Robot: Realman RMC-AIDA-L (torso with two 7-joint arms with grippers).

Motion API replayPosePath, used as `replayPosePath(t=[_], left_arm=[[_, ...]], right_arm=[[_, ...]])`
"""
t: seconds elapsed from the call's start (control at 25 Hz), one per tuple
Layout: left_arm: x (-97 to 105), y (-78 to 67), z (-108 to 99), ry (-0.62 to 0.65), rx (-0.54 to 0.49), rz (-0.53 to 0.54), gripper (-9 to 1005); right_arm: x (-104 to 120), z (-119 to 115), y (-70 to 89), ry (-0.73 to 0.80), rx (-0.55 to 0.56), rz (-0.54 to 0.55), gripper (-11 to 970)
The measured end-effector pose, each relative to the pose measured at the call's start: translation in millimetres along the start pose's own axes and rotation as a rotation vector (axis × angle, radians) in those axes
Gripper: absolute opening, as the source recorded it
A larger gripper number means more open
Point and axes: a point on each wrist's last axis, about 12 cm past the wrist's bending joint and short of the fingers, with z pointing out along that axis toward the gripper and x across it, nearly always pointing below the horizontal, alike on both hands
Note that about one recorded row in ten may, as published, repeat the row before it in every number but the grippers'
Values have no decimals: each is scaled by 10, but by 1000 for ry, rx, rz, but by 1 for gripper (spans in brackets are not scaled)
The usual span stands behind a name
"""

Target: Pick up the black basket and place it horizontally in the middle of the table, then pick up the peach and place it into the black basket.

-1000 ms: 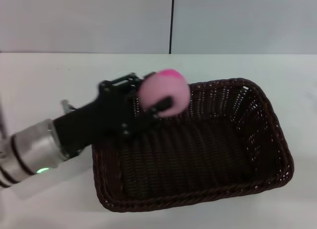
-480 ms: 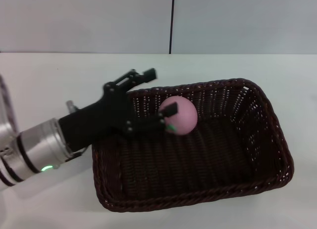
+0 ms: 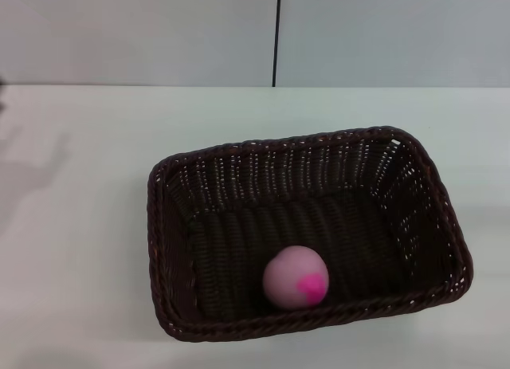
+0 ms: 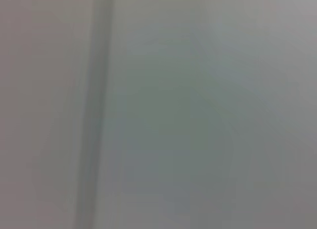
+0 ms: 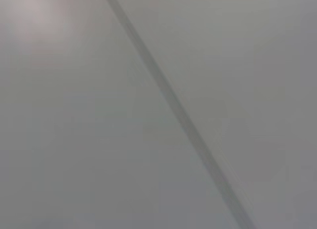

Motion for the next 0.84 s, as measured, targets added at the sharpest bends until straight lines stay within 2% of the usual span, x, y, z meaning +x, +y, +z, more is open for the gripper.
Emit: replayPosePath(t=[0.08,0.16,0.24,0.36,0.44,0.64,0.76,0.84], left_arm=[[5,126,-137,-19,-125,53,858],[19,177,-207,-19,-184,90,858],[24,205,-245,-20,-217,109,858],[44,199,-276,-20,-237,101,859],[66,176,-284,-18,-236,91,859],[108,106,-295,-23,-228,66,859],[129,71,-314,-26,-225,52,859],[142,57,-313,-24,-225,45,859]], right_arm=[[61,-82,-25,-22,92,-39,558],[148,-130,-68,-34,208,-91,558],[215,-124,-122,-30,300,-138,558],[319,21,-217,-19,417,-214,558],[351,167,-255,-13,436,-245,558],[340,474,-283,2,392,-376,558],[314,565,-287,3,371,-452,558],[297,565,-283,-3,362,-461,558]])
